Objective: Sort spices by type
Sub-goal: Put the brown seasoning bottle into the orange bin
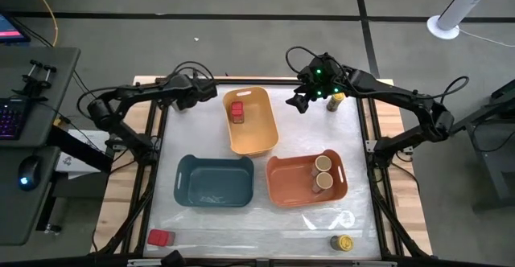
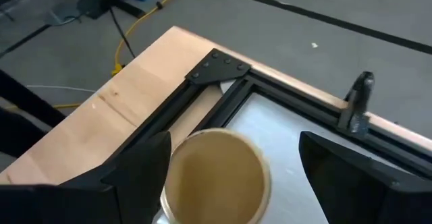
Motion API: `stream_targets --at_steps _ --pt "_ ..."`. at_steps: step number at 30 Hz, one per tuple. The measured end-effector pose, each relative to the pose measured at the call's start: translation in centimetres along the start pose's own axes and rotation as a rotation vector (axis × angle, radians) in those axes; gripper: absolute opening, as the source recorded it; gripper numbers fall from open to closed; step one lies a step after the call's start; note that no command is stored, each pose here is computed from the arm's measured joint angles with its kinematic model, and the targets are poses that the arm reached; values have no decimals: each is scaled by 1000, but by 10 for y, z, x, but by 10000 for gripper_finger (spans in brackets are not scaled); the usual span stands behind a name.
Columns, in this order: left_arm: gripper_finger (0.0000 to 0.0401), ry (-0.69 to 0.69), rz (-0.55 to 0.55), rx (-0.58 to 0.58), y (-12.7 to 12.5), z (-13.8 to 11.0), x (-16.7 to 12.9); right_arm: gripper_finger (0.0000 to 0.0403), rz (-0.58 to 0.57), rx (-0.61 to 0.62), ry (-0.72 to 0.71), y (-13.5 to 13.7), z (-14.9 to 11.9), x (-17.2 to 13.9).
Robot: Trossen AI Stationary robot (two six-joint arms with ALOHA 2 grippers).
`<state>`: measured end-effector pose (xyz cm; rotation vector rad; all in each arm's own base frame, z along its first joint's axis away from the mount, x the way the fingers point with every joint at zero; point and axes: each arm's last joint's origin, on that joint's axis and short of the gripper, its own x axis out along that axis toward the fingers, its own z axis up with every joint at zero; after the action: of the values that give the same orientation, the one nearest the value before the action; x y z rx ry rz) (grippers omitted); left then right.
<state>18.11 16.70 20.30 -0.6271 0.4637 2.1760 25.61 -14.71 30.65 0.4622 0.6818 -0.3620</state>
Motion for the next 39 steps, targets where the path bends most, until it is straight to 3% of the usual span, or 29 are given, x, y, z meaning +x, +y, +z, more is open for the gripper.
stream_targets --at_steps 31,39 --pt "313 -14 163 4 -14 -38 22 319 -6 33 28 0 -3 0" --pt "270 -22 172 5 -15 -39 26 319 -6 33 28 0 -3 0"
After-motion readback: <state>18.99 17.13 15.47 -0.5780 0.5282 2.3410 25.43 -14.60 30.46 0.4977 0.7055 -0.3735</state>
